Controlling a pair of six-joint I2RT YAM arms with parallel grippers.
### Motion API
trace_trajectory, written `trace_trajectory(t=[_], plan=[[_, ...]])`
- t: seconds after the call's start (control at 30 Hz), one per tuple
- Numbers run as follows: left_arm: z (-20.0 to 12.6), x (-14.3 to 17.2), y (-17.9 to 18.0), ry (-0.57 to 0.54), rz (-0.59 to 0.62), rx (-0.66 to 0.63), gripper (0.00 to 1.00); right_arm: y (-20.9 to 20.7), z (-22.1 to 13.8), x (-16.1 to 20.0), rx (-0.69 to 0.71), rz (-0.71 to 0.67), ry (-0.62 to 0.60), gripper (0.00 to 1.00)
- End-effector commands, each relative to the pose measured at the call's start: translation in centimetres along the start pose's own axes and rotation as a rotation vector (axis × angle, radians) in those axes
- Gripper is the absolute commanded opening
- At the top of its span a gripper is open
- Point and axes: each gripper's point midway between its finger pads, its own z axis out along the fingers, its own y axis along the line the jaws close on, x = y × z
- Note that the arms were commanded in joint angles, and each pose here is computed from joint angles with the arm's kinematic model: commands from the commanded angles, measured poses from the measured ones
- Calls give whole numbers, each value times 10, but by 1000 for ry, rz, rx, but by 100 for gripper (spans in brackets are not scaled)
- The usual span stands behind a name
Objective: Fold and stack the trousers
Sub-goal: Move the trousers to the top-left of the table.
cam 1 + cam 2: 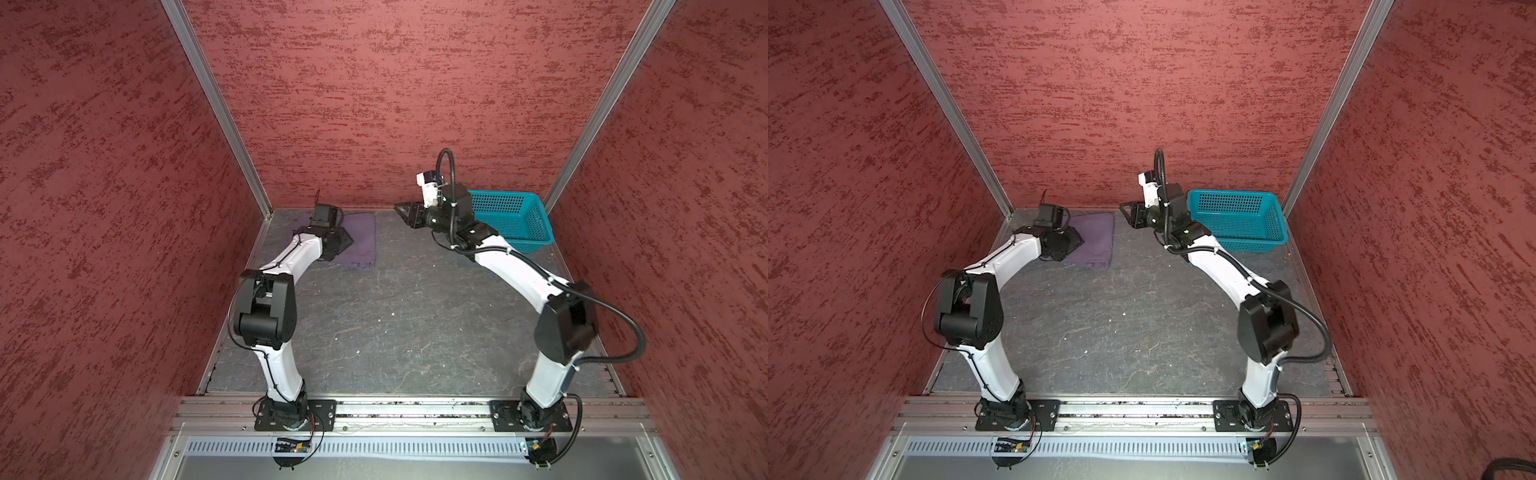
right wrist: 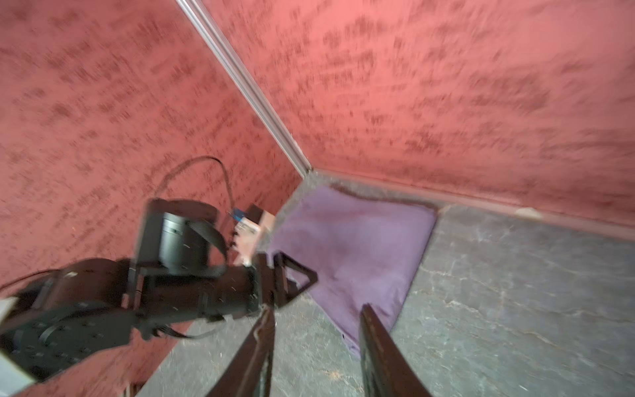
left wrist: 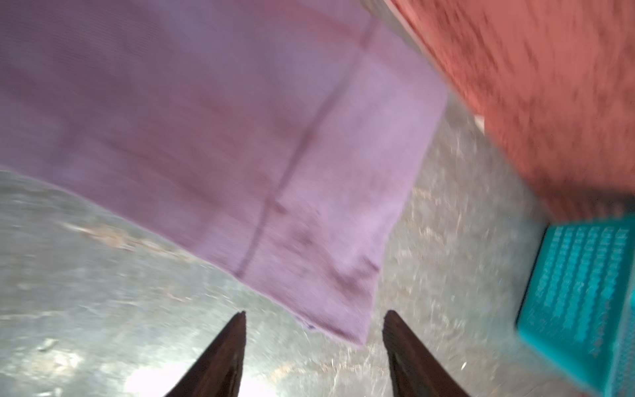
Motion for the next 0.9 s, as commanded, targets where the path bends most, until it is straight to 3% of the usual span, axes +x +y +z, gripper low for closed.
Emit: trace_trajectory(t=[0.0,0.17,0.33,0.6,0.87], plan=[[17,20,3,39,65,-103,68,-32,-23,19,111,-40,-37,45],[40,34,-15,59,102,-142,69,-45,-73,24,202,-58,-96,53],[74,42,-11,98,61,-193,65,-49,-97,30,201,-52,-109,49],[106,26,18,106,-55,-242,60,-65,-106,43,214,-31,-95,45],[110,-8,52,71,-167,-273,59,-89,-95,59,229,22,-44,43]])
